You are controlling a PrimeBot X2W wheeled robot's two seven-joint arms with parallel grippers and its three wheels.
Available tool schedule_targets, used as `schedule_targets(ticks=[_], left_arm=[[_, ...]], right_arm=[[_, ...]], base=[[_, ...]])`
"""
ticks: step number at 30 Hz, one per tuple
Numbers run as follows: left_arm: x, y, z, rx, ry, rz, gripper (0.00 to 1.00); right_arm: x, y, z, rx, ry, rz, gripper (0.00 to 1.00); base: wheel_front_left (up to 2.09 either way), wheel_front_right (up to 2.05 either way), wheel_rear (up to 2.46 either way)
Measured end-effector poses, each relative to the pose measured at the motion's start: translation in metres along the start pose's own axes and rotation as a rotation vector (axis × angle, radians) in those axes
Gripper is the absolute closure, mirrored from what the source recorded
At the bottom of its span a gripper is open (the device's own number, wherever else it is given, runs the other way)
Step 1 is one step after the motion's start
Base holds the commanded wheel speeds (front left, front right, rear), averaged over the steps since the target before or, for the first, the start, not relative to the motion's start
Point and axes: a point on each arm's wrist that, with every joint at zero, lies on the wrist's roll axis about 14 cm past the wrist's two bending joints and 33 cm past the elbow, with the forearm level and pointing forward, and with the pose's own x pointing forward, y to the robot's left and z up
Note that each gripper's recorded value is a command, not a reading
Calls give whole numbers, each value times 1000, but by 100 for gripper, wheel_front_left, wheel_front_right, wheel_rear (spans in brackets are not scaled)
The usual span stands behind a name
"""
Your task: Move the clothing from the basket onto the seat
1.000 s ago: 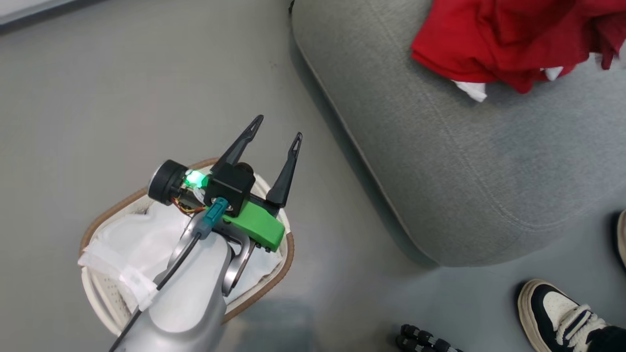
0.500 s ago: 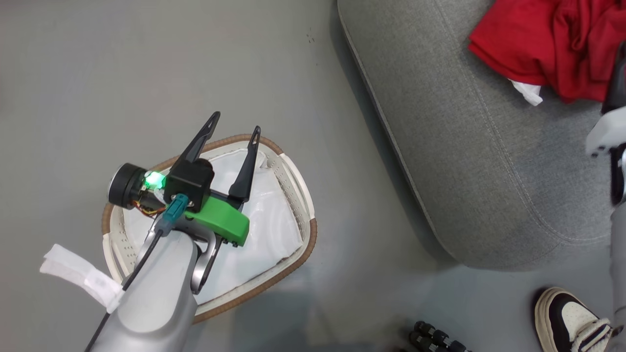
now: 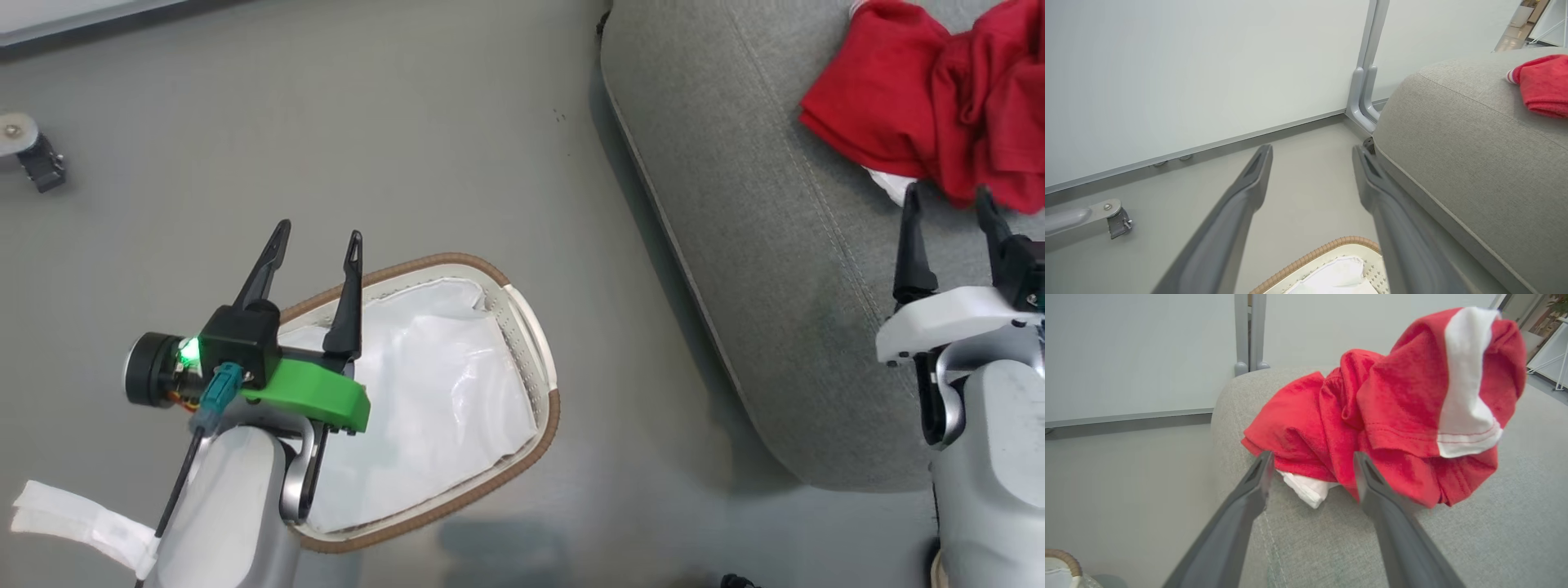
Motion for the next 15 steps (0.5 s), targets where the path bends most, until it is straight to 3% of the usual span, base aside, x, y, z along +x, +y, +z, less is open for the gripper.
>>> schedule_targets(ticks=[15], left_arm=[[-74, 85, 30, 9, -48, 329, 0]], right_arm=[[9, 156, 45, 112, -116, 387, 0]], base=[[0, 0, 0]])
